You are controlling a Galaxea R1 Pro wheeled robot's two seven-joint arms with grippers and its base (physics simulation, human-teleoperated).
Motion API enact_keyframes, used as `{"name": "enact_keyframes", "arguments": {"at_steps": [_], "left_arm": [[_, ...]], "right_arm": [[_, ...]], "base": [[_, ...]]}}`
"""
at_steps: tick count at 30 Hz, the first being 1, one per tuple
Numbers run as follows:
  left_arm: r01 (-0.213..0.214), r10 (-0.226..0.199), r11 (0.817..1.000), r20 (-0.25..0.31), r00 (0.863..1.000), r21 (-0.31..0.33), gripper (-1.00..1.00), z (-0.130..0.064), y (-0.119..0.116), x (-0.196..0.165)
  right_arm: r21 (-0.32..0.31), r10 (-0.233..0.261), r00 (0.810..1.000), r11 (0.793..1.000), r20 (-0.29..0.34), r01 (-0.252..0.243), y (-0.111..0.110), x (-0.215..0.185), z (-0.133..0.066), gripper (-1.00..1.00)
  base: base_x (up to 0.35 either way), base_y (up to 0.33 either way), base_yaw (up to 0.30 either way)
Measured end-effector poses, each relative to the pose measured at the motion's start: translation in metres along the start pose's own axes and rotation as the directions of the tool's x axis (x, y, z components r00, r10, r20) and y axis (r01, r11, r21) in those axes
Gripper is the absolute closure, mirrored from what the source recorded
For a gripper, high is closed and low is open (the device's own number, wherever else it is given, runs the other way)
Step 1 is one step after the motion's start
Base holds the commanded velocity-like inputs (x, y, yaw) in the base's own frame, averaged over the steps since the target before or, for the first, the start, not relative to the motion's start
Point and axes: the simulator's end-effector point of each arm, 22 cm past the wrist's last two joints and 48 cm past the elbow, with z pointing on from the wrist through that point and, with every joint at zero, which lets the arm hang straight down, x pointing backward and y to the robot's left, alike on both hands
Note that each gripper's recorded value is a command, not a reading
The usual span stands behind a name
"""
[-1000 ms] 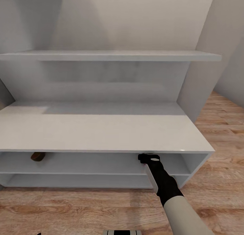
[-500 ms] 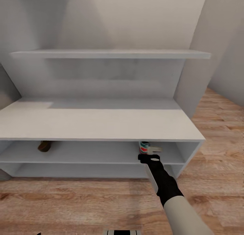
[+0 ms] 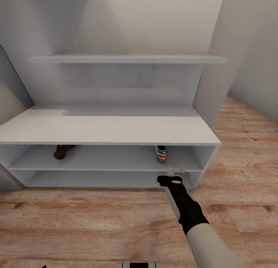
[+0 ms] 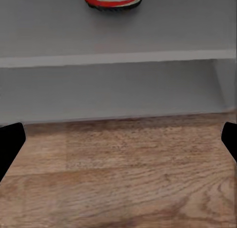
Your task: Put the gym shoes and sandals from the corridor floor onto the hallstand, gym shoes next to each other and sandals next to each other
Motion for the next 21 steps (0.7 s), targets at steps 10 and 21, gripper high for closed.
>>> {"name": "enact_keyframes", "arguments": {"at_steps": [10, 21], "left_arm": [[0.001, -0.001, 1.000, 0.001, 1.000, -0.002, -1.00, 0.000, 0.001, 0.000], [0.002, -0.002, 1.000, 0.002, 1.000, -0.004, -1.00, -0.001, 0.001, 0.000]], "right_arm": [[-0.001, -0.002, 1.000, 1.000, -0.003, 0.002, 0.001, 0.002, 0.000, -1.00], [-0.004, -0.015, 0.999, 1.000, -0.046, 0.015, 0.002, 0.023, 0.004, -1.00]], "base": [[-0.337, 0.000, 0.000], [-0.243, 0.000, 0.000]]}}
